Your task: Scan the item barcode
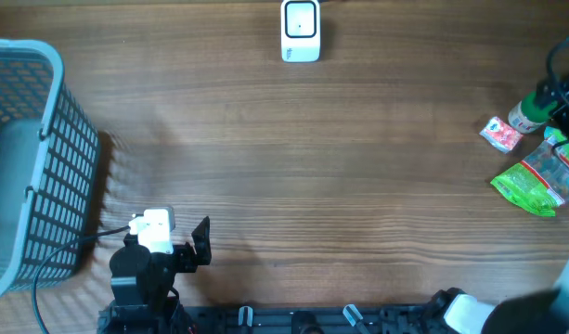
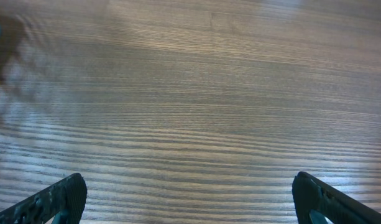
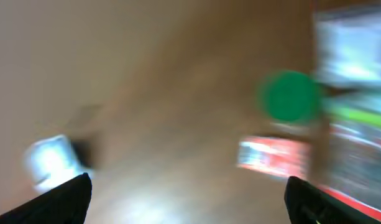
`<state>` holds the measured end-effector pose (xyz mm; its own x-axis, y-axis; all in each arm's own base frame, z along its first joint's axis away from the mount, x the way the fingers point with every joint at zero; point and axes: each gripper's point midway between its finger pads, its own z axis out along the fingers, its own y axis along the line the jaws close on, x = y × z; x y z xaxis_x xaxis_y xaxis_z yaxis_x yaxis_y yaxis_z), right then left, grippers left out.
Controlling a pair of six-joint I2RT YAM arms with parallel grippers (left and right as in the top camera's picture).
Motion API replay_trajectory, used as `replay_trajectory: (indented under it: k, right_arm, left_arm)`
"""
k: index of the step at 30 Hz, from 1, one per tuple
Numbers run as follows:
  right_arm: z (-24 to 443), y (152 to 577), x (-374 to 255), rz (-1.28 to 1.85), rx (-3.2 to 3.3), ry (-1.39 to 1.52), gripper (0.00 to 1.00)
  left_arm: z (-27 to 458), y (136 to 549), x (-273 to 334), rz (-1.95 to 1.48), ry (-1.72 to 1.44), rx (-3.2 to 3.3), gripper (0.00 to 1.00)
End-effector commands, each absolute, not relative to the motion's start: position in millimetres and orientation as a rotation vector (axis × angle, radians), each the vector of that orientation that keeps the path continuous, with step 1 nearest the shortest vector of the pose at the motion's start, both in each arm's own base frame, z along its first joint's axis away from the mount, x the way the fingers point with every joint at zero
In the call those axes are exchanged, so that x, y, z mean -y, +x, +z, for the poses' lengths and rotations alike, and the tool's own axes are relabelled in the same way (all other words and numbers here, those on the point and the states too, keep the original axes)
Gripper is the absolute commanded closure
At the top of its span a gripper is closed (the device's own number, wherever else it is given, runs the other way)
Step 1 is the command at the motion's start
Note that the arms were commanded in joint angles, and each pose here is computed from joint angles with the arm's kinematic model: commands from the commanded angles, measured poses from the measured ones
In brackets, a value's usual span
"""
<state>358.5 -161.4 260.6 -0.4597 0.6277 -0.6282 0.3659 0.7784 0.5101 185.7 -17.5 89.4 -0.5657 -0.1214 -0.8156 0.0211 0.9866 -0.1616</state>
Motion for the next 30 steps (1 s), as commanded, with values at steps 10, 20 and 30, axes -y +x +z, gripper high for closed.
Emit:
replay_trajectory:
  k: [10,20,30]
  right_arm:
    - [452,211,-33,0.734,-1.702,0.063,0.00]
    - [434,158,-82,0.428,-1.631,-0.458,0.00]
    - [440,116,-95,0.251,-1.464,-0.628,0.00]
  left_arm:
    - [90,186,16,-0.182,-0.073,-2.161,0.00]
    - [90,186,16,-0.182,-0.073,-2.160,0.00]
    - [90,186,16,-0.182,-0.073,-2.160,0.00]
